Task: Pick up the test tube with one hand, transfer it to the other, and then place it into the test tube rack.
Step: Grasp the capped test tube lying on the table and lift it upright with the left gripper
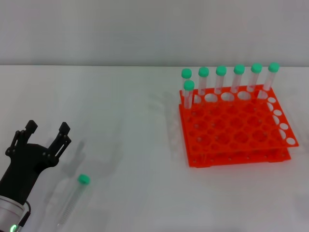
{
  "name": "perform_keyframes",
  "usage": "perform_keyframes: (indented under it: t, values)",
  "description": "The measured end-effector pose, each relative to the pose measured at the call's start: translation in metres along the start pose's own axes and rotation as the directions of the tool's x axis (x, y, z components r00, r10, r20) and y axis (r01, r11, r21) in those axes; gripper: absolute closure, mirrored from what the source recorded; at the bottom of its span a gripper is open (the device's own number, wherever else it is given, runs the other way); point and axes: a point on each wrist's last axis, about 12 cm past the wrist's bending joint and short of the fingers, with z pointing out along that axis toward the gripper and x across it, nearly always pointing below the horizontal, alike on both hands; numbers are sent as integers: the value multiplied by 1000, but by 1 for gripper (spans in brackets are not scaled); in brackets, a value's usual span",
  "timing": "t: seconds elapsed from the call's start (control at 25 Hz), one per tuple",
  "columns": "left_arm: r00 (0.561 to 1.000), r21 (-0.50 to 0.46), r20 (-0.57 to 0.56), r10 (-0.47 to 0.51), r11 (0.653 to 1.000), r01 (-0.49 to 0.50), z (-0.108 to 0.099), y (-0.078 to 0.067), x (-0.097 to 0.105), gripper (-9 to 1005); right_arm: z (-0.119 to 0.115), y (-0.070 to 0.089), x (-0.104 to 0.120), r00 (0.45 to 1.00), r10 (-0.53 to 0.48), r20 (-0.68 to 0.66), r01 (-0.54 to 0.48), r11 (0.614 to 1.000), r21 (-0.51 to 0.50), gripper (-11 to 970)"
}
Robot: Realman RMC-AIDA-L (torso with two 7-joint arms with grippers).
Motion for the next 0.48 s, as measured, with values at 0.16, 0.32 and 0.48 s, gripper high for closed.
perform_keyframes:
  t: [0.16,0.32,0.48]
  values:
    - [1000,0,1,5,1000,-5,0,0,0,116,0,0,0,1000,0,1,0,1000,-1,91]
    - [1000,0,1,10,1000,-10,0,0,0,116,1,2,0,1000,2,2,-2,1000,-6,91]
    - [1000,0,3,10,1000,-10,0,0,0,117,1,3,0,1000,4,0,-4,1000,-8,91]
